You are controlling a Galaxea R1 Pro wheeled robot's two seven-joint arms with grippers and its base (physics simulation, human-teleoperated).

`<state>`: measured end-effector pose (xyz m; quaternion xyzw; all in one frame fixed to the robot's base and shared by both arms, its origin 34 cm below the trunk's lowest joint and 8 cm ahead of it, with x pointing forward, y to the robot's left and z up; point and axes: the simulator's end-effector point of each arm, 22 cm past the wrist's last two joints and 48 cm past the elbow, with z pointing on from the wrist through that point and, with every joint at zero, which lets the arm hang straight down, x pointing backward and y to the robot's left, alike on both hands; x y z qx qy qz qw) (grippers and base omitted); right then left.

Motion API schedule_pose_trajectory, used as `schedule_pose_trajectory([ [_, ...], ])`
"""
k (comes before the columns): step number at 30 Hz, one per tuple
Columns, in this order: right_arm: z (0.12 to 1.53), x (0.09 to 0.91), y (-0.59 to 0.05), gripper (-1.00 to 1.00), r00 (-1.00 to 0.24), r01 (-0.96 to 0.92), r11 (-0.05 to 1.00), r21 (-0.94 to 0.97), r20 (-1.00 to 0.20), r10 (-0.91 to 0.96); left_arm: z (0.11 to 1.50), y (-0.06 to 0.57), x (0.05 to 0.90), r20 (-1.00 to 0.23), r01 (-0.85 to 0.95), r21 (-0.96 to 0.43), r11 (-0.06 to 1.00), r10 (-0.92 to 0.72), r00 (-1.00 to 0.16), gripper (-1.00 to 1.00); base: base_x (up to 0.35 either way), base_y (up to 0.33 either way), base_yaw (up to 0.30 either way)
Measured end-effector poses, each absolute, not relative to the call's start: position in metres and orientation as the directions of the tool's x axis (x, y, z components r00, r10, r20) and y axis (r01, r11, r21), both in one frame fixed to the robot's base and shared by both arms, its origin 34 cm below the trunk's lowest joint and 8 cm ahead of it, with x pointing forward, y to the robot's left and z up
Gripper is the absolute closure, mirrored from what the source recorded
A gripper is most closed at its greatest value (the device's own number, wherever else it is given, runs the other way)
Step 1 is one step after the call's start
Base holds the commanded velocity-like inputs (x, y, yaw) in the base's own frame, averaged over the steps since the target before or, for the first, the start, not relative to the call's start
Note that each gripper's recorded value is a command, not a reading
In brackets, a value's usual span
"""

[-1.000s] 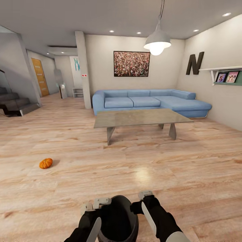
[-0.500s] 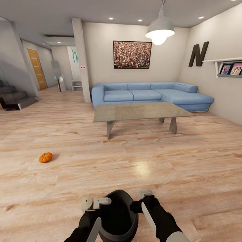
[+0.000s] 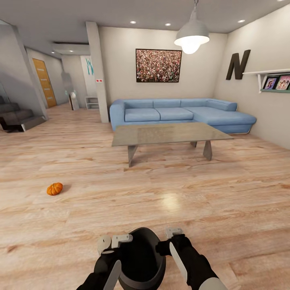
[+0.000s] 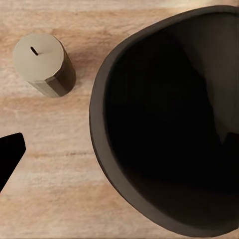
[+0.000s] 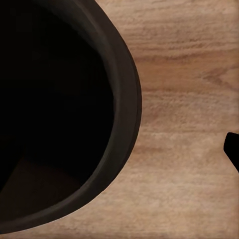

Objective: Place each of the two pumpkins and all three candles from the living room inside a cabinet in the living room (use any cabinet), then make sure every cabinet is closed, and position the cauldron so it is next to a table in the living room.

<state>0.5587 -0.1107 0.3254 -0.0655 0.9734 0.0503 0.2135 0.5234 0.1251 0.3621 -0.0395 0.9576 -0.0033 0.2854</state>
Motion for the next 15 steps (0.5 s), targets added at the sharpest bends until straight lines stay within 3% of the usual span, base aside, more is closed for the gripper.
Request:
schedule_pose_trajectory([
  [8, 0.3247, 0.5579, -0.1108, -1.0, -0.901, -0.149, 0.986, 0.07, -0.42, -0.107, 0.3622, 0.1272, 0.5244, -0.549, -0.082, -0.031, 0.996, -0.086, -0.831, -1.0, 0.018, 0.0, 0.0],
  [15, 0.3243, 0.5575, -0.111, -1.0, -0.902, -0.149, 0.986, 0.069, -0.419, -0.107, 0.3683, 0.1284, 0.5328, -0.588, -0.102, -0.042, 0.994, -0.107, -0.802, -1.0, 0.208, 0.0, 0.0],
])
